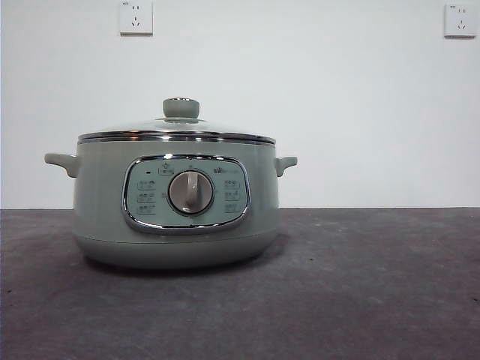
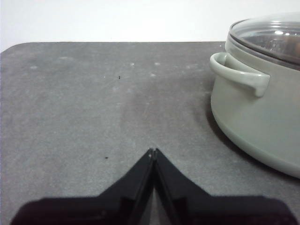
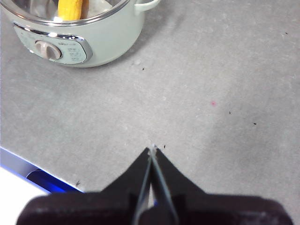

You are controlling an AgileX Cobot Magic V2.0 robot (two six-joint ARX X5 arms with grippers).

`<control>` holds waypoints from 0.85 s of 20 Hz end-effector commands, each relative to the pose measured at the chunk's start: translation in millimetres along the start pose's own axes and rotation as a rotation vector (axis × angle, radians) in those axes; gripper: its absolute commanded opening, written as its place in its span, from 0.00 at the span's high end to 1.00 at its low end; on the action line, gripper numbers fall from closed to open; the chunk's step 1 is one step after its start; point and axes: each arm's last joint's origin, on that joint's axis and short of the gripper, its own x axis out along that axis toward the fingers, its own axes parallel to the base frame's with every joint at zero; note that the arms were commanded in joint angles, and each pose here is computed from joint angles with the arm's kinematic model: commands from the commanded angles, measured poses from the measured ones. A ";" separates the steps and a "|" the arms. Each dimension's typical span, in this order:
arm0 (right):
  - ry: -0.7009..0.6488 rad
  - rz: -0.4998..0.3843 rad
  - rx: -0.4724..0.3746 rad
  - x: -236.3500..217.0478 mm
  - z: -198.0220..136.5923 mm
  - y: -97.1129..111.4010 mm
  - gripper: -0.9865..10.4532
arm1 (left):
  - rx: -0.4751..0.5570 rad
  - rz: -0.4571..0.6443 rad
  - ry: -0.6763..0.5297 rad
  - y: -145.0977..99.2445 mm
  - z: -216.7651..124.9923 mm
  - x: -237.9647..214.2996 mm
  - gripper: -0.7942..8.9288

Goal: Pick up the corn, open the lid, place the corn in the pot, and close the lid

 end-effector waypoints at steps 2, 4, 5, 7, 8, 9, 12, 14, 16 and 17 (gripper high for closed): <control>0.004 -0.005 0.002 2.6 -0.7 0.7 0.92 | 0.009 0.006 0.019 0.6 -3.9 2.0 0.92; 0.002 -0.010 0.008 2.6 -0.7 -0.3 0.92 | 0.009 0.007 0.030 0.6 -4.6 2.6 0.92; -0.002 -0.018 0.022 1.3 -1.7 -3.0 0.92 | 0.009 0.007 0.034 0.7 -4.9 2.9 0.92; -0.029 -0.090 -0.017 0.9 -8.3 -15.5 0.92 | 0.009 0.007 0.042 0.7 -5.5 3.3 0.92; -0.059 -0.112 0.016 6.0 -14.9 -21.7 0.92 | 0.008 0.007 0.045 0.7 -5.6 3.4 0.92; -0.103 -0.133 0.076 13.0 -22.9 -26.9 0.92 | 0.008 0.007 0.045 0.7 -5.7 3.5 0.92; -0.328 -0.277 0.265 53.6 -65.8 -43.1 0.92 | 0.008 0.007 0.047 0.7 -5.8 3.6 0.92; -0.497 -0.364 0.349 84.6 -97.1 -49.6 0.91 | 0.008 0.007 0.050 0.7 -6.0 3.7 0.92; -0.625 -0.393 0.402 111.8 -127.1 -52.3 0.91 | 0.008 0.007 0.050 0.7 -6.0 3.7 0.92; -0.653 -0.386 0.406 121.6 -139.0 -52.5 0.91 | 0.008 0.007 0.050 0.7 -6.0 3.7 0.92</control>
